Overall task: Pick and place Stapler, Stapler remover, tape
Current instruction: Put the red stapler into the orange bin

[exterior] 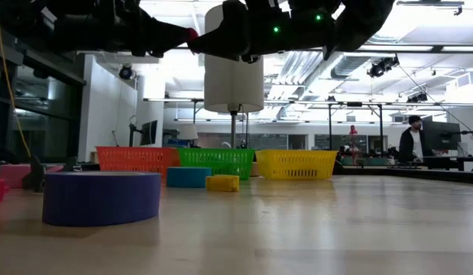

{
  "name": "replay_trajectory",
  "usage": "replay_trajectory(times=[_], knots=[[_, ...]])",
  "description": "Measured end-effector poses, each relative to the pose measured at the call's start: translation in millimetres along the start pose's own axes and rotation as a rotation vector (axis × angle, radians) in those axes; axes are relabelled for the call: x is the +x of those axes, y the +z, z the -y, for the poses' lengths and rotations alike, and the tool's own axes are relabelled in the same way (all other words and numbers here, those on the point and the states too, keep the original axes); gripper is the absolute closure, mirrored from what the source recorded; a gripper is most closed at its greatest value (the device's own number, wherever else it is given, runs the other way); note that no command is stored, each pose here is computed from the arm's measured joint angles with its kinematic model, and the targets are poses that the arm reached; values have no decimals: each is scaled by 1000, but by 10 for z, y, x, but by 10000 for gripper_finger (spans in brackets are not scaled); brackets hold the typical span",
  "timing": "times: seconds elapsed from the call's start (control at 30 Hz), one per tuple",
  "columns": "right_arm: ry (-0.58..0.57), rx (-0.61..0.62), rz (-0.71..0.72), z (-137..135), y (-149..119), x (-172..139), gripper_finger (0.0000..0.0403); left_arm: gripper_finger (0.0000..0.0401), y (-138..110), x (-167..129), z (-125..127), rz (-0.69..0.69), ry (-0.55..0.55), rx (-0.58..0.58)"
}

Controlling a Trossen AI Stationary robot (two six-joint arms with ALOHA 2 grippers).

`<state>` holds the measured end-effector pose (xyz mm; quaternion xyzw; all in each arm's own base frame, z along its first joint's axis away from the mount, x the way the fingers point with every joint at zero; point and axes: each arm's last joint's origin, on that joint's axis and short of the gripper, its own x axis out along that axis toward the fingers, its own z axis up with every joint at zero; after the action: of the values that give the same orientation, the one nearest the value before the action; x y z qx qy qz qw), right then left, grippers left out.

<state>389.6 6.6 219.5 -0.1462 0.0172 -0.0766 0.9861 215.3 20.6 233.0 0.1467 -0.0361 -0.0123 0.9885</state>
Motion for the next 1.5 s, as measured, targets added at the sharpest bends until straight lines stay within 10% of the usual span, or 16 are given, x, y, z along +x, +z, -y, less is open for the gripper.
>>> replay_trajectory(times=[0.67,1.07,1.5], knots=[[-8,-4,-8,-6,-4,-1,325,338,-10,0,5,-5,-23,7],[-111,5,-43,12,-15,-6,217,339,-29,-1,5,-28,-15,21],[-284,67,-286,-110,-196,-74,182,336,-294,-62,-27,-392,289,29]])
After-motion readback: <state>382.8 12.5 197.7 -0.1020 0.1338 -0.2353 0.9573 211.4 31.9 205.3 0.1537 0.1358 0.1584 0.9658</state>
